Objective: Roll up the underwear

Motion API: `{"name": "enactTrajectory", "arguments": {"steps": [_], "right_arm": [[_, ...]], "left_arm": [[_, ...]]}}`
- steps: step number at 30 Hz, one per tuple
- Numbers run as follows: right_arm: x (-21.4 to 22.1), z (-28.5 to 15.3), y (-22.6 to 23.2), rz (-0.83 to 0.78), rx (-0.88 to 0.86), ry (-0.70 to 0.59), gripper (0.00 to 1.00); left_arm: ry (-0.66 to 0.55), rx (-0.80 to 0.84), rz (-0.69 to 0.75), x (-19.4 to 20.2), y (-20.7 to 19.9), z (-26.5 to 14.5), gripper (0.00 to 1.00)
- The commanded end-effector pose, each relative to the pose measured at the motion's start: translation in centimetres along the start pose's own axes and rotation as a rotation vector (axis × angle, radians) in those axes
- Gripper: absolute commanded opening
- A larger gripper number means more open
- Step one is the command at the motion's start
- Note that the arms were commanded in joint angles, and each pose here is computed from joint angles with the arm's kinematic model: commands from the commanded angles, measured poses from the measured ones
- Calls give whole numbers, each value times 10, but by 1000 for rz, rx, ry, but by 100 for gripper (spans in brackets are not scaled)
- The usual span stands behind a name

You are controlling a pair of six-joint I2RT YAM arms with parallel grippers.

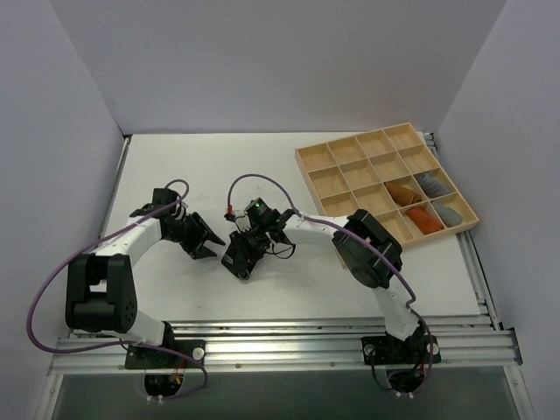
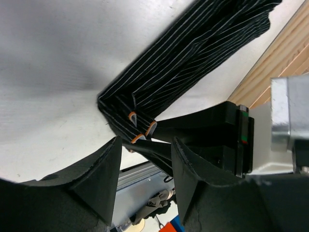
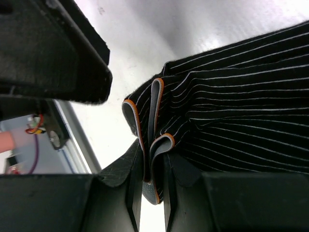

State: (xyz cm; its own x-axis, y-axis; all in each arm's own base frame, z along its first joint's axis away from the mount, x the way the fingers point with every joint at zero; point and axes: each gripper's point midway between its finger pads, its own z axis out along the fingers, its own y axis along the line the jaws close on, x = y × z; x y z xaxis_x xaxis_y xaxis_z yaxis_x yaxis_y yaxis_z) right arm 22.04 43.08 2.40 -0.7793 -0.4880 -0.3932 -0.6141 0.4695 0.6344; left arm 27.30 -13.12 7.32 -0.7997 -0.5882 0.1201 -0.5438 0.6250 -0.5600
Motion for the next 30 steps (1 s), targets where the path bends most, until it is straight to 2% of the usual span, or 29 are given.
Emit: {"name": "enactTrajectory", "arguments": {"steps": [1,8,13,19,25,30], "right_arm": [[-1,1,10,66,-100,22,0],[2,1,6,133,-148,28,0],[5,6,3,160,-181,35,0],[8,13,6,193,-242,42,0],[6,20,1,251,-277,24,0],[-5,18,4,273,-338,-19,0]], "left_arm": [[-27,75,61,-2,-12,-5,54],[67,12,-23,16,10,7,60],[76,-38,-73,22,23,7,67],[103,-39,-105,21,26,19,67],[41,-1,-29,17,19,8,60],[30,14,-51,19,24,16,61]]}}
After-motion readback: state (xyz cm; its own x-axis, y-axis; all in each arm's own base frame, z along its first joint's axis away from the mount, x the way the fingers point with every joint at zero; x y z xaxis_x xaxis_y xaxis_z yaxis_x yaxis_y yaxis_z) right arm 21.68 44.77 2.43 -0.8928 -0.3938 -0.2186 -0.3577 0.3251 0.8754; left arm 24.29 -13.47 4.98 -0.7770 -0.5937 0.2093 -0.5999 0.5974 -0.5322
